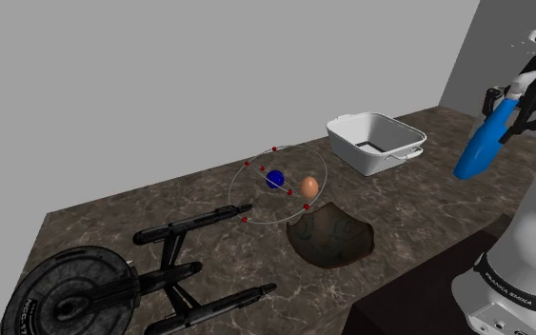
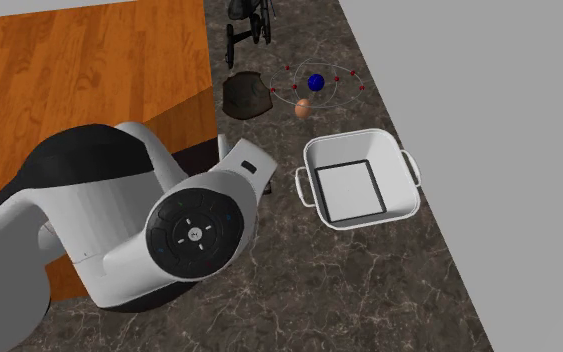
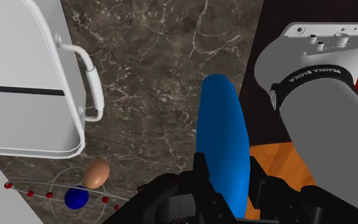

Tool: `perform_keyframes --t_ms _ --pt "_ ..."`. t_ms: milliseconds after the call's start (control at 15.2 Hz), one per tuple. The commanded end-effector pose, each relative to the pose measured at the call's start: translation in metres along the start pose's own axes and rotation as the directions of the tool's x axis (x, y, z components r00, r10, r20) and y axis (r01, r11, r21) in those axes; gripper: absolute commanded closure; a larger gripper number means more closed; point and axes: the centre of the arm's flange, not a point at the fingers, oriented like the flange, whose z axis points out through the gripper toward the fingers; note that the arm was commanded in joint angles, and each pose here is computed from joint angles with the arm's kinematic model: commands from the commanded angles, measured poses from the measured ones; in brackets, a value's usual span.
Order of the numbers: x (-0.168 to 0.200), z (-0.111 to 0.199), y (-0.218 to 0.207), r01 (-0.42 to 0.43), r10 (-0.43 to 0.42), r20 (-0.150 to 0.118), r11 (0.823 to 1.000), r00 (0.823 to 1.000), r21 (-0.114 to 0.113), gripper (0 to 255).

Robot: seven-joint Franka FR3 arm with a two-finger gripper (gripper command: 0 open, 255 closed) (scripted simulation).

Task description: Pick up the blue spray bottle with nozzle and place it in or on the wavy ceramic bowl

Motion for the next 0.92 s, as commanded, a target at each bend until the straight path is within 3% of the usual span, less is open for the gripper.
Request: perform_keyframes --t_ms 0,858 --pt "0.006 -0.01 -0.001 0.0 0.0 0.0 1.0 1.0 0.0 255" --pt "0.146 0.063 0.018 0.0 0.0 0.0 1.0 1.0 0.0 255"
